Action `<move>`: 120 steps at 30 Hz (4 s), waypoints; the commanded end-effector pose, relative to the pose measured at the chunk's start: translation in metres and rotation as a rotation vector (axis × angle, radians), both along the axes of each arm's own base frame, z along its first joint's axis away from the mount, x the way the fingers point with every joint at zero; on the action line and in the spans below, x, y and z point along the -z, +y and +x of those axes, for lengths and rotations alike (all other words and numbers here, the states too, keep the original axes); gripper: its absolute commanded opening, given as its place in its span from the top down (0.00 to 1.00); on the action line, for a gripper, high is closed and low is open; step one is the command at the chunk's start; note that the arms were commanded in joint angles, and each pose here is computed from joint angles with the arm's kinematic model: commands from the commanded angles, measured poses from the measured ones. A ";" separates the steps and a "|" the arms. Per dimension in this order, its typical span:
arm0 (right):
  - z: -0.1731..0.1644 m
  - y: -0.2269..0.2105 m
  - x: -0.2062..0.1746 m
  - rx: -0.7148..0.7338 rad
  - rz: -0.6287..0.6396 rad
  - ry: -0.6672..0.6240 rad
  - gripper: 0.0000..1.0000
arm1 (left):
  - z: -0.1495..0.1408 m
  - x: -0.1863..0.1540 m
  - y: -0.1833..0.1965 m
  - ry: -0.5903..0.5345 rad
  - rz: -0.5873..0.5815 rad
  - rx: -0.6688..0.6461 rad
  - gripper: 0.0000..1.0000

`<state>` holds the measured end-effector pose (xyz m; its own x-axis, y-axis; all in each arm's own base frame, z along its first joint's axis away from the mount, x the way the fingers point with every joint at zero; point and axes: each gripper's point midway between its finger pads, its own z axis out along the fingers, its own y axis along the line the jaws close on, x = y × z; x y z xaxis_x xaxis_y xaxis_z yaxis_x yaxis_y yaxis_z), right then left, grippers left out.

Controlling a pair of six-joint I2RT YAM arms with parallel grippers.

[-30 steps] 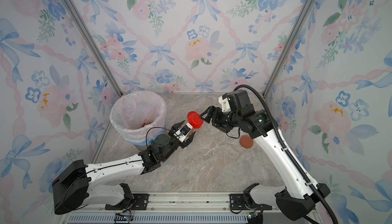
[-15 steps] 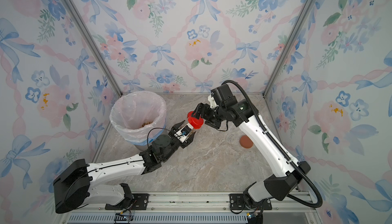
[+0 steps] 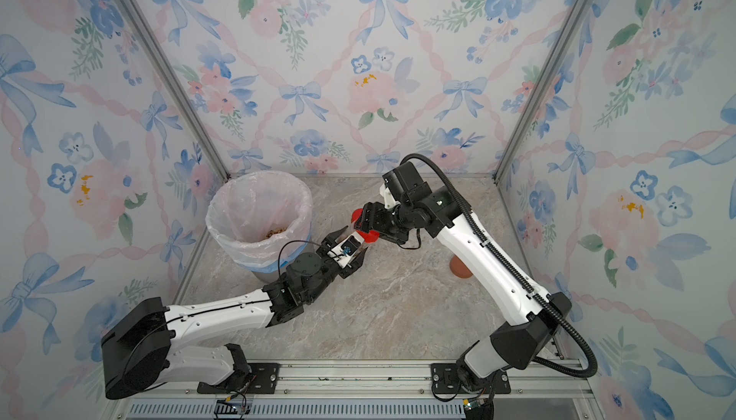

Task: Empty moldy peanuts from jars
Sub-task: Unscrew the lid from the jar.

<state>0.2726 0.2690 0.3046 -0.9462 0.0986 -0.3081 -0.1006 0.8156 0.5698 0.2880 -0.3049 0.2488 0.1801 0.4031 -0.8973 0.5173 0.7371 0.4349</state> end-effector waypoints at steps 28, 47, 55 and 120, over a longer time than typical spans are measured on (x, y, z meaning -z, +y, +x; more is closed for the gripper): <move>-0.027 0.001 0.019 -0.883 -0.235 -0.256 0.39 | -0.056 -0.019 -0.039 0.109 -0.203 0.426 0.80; -0.025 -0.002 -0.017 -0.774 -0.118 -0.394 0.11 | -0.045 -0.009 -0.037 0.107 -0.170 0.370 0.85; -0.022 -0.020 -0.046 -0.605 -0.021 -0.477 0.03 | -0.033 -0.007 -0.029 0.099 -0.164 0.312 0.85; -0.028 0.008 0.011 -0.413 -0.076 -0.118 0.42 | -0.026 -0.032 -0.015 0.049 -0.211 0.273 0.86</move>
